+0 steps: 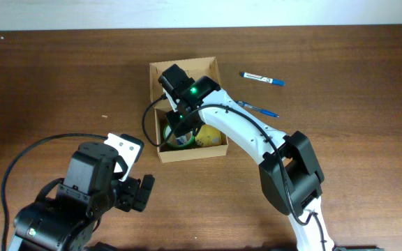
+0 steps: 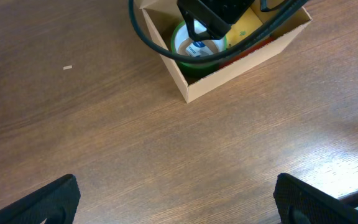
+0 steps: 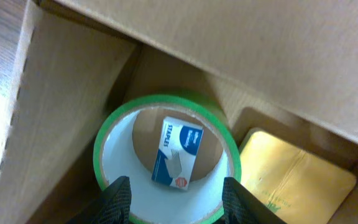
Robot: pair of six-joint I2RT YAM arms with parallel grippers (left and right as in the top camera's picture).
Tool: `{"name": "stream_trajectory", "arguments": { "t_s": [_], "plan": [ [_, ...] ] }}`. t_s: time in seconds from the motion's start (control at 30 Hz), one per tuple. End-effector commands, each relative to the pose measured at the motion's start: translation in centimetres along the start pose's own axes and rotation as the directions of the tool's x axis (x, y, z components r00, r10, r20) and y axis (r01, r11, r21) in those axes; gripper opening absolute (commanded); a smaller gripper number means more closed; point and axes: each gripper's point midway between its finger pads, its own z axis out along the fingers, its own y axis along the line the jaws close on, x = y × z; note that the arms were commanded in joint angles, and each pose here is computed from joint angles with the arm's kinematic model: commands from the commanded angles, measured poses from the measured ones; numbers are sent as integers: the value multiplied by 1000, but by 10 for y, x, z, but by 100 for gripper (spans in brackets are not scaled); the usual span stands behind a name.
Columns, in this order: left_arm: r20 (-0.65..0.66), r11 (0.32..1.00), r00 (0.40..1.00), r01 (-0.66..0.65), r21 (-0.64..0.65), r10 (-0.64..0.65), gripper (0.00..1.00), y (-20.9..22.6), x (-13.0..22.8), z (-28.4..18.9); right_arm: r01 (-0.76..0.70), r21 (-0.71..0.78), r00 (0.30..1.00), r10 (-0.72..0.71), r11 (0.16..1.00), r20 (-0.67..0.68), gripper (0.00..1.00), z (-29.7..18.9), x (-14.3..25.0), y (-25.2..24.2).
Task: Pack container
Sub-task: 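Carry the staples box over the box and drop it into the tape roll, then withdraw the right gripper and move it over the blue whiteboard marker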
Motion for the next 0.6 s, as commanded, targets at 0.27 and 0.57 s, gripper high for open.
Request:
{"name": "stream_trajectory", "arguments": {
  "t_s": [0.27, 0.57],
  "plan": [
    [21, 1000, 1000, -16, 5, 16, 100, 0, -5, -5, 73, -31, 967, -64, 997, 246, 49, -117, -39, 5],
    [22, 1000, 1000, -16, 5, 16, 99, 0, -5, -5, -90, 100, 908, 40, 991, 417, 53, -193, -56, -102]
  ]
}}
